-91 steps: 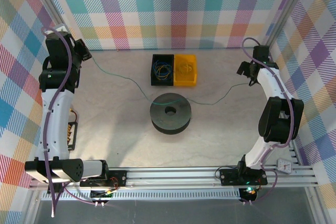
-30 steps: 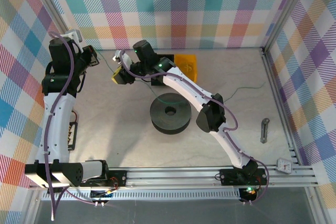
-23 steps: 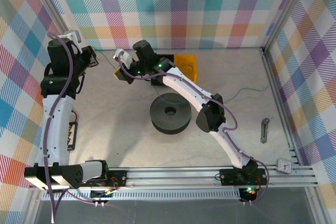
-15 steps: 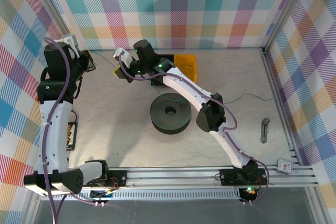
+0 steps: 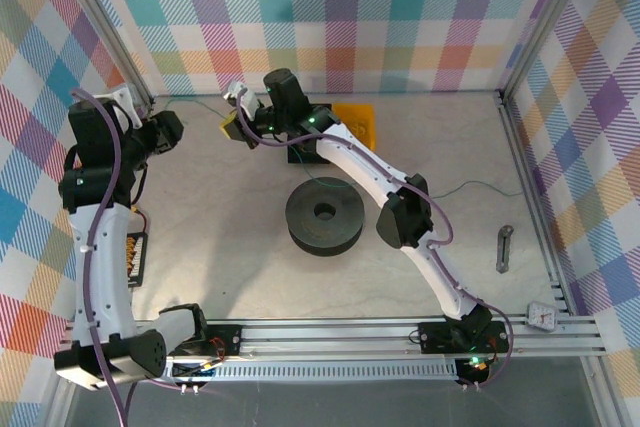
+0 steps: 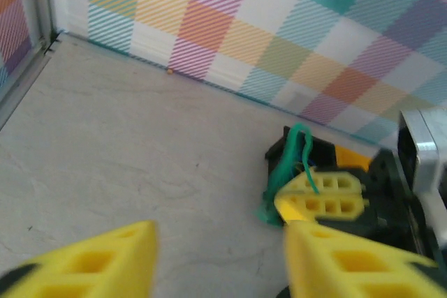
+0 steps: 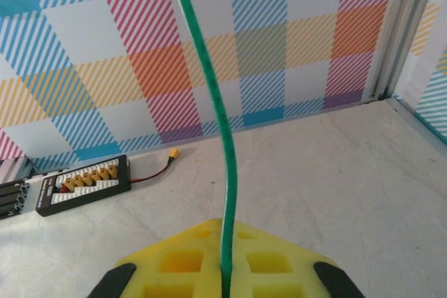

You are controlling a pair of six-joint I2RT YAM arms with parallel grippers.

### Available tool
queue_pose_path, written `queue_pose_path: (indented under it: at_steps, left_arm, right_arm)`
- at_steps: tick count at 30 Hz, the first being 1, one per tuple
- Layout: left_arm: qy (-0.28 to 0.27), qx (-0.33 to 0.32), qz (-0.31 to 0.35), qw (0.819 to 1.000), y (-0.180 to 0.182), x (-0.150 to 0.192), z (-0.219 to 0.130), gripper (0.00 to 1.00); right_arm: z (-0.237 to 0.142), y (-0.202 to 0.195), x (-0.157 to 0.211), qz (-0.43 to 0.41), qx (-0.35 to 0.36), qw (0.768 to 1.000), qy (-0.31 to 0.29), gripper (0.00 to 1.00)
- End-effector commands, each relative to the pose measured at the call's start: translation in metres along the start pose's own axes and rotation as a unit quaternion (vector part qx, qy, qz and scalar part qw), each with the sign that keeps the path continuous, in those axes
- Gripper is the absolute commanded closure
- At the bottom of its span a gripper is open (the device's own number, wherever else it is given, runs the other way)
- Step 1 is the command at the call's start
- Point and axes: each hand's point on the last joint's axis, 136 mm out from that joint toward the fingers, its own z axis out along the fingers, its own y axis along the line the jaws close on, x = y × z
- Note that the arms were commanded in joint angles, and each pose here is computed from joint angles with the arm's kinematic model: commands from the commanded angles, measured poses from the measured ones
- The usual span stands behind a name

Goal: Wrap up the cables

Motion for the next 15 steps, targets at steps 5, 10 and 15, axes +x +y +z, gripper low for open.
queue_pose_path:
  at_steps: [5,10,15]
  left_arm:
    - [0.058,0.041,0.002,0.997,-0.011,0.056,-0.003,0.08]
    - [0.157,0.048,-0.014,0.986,-0.022,0.132,0.033,0.00]
    - [0.230,0.049,-0.013,0.972,-0.042,0.192,0.066,0.00]
  right_arm:
    - [-0.009,-0.021,-0.021,-0.011,0.039,0.999,-0.033,1.00]
    - [-0.017,-0.034,-0.031,-0.010,0.054,0.997,-0.051,1.00]
    - [-0.024,-0.039,-0.038,-0.014,0.063,0.996,-0.056,1.00]
